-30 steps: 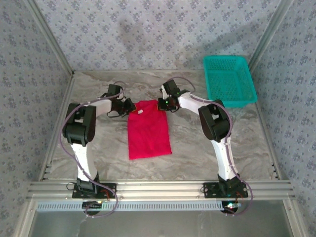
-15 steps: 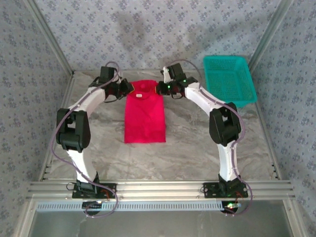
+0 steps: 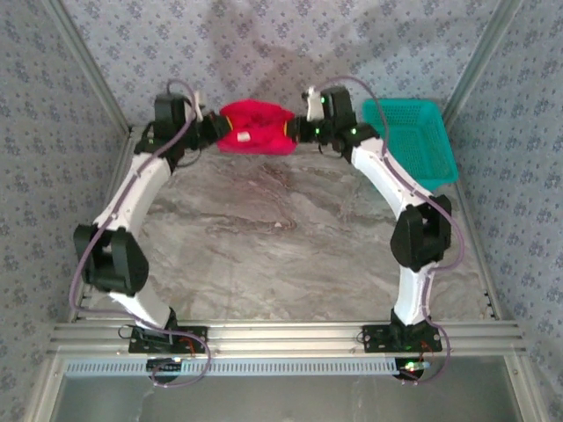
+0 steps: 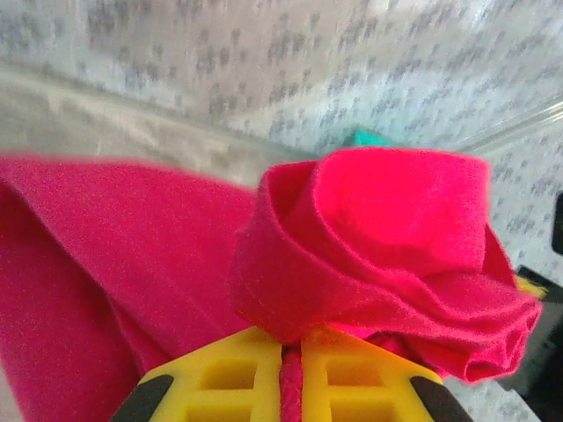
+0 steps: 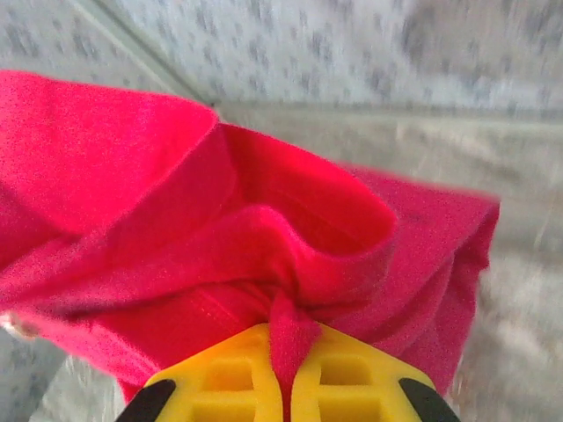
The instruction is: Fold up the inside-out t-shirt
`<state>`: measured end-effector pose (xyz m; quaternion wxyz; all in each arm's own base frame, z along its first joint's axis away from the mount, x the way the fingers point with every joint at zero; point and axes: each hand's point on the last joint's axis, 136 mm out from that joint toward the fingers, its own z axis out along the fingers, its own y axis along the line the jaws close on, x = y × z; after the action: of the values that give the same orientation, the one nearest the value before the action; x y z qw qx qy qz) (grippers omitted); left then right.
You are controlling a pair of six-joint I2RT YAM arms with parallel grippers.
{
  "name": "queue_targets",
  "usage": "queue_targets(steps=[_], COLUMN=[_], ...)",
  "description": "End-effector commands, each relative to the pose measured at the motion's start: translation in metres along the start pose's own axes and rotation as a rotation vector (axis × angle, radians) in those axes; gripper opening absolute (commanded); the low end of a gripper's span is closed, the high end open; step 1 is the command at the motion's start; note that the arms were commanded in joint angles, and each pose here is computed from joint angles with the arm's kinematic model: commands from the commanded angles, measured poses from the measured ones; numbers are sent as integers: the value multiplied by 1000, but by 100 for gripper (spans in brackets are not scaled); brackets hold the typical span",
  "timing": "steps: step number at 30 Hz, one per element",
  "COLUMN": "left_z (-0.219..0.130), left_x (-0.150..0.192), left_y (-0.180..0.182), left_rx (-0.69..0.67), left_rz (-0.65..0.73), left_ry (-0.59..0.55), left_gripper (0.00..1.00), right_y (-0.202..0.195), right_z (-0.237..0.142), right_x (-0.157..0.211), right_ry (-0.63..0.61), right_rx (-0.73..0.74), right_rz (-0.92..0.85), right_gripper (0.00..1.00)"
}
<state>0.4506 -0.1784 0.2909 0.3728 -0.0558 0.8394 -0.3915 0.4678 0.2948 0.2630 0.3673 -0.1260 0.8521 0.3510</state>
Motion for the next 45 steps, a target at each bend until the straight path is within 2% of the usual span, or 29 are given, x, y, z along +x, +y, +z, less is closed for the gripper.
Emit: queue_targets(steps=[1, 3, 6, 11, 16, 19, 30, 35, 38, 40, 45], left_z=[-3, -9, -16, -4, 36, 44, 13, -6, -6, -3, 9], left_x=[56, 89, 117, 117, 121, 126, 146, 166, 180, 190, 206], left_y=[32, 52, 70, 84, 116, 134, 172, 200, 221, 231, 242], left_rx=[-43, -79, -121, -206, -253, -275, -411, -530, -587, -609, -600], left_rz=[-21, -57, -91, -61, -98, -148, -191, -173, -182, -196, -258], left_ry=[32, 60, 93, 162, 263, 282, 234, 216, 232, 248, 271], left_gripper=[0, 0, 0, 0, 0, 0, 0, 0, 0, 0, 0], right_y=[1, -3, -12, -27, -60, -67, -58, -57, -60, -60, -44], right_z=[8, 5, -4, 5, 50, 69, 101, 117, 135, 145, 147], right_x=[79, 120, 152, 137, 135, 135, 136, 138, 148, 157, 164], right_ry=[116, 163, 180, 162, 242, 279, 325, 346, 387, 424, 451], right_rx=[-18, -1, 44, 102, 143, 118, 103, 130, 152, 164, 156], right_rz=[31, 60, 92, 93, 125, 160, 140, 129, 160, 179, 183], right_gripper=[0, 0, 0, 0, 0, 0, 0, 0, 1, 6, 1])
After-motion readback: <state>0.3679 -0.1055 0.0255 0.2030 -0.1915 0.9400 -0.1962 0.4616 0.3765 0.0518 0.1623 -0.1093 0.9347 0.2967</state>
